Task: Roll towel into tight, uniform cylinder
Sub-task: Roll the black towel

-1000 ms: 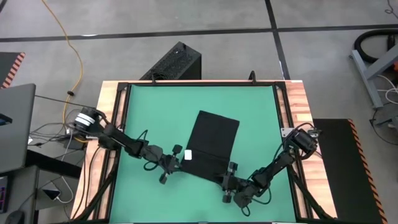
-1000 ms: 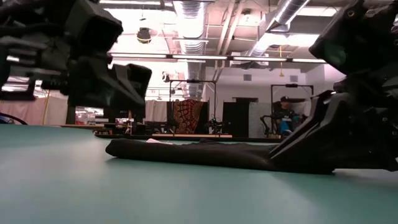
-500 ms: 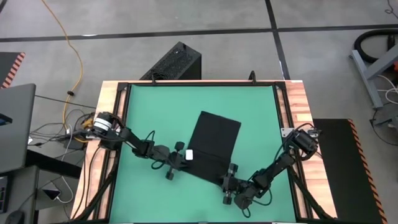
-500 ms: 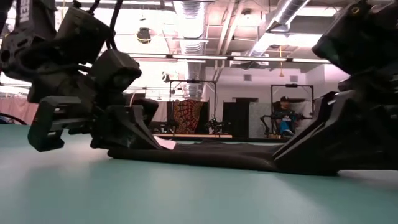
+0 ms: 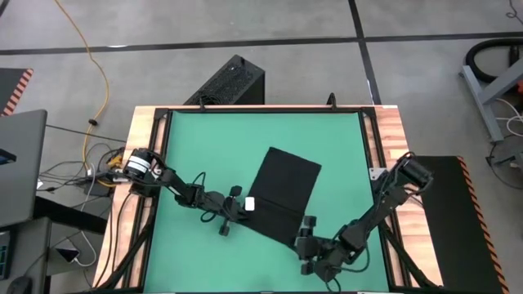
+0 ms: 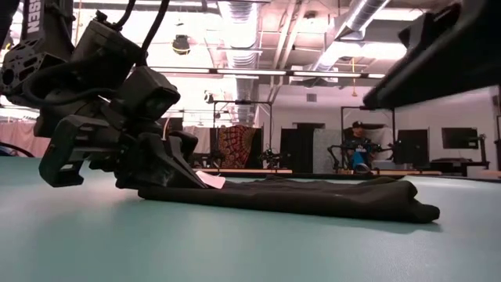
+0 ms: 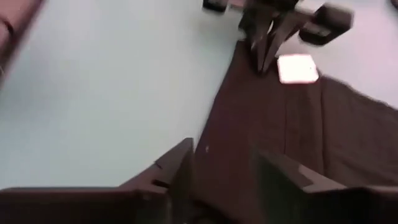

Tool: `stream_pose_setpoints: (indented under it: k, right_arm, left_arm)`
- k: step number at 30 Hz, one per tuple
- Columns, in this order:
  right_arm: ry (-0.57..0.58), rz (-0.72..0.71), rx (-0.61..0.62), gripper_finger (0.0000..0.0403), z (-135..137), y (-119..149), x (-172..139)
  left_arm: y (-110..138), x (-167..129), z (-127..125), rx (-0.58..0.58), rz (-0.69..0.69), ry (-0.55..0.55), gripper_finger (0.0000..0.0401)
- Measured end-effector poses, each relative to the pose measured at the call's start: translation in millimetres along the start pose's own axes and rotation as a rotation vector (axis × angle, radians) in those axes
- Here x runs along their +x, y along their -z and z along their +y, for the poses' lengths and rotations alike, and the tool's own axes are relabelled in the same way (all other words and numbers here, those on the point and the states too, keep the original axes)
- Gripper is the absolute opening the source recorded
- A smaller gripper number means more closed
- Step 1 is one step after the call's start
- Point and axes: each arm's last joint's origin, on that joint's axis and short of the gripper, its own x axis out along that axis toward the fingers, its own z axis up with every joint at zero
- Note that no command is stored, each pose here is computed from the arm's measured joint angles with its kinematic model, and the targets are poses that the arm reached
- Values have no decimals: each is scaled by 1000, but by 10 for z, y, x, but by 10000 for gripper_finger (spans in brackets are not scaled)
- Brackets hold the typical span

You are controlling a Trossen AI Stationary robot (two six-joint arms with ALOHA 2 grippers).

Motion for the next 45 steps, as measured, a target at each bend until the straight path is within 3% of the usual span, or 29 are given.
stream_pose_setpoints:
  k: [6, 9, 18, 37, 45]
  right_arm:
    - [16, 79, -128, 262, 12, 19, 110]
    - [-8, 109, -177, 278, 29, 56, 132]
    - [-31, 133, -189, 281, 13, 119, 153]
    - [-73, 128, -118, 281, -222, 673, 240]
    - [-67, 214, -98, 271, -349, 839, 407]
  left_arm:
    - [7, -1, -3, -28, 6, 2, 0]
    - [13, -2, -6, -33, 11, 5, 0]
    - [15, -1, -9, -31, 12, 10, 0]
    - [19, -2, -7, -22, 13, 7, 0]
    - [22, -2, -6, -22, 16, 5, 0]
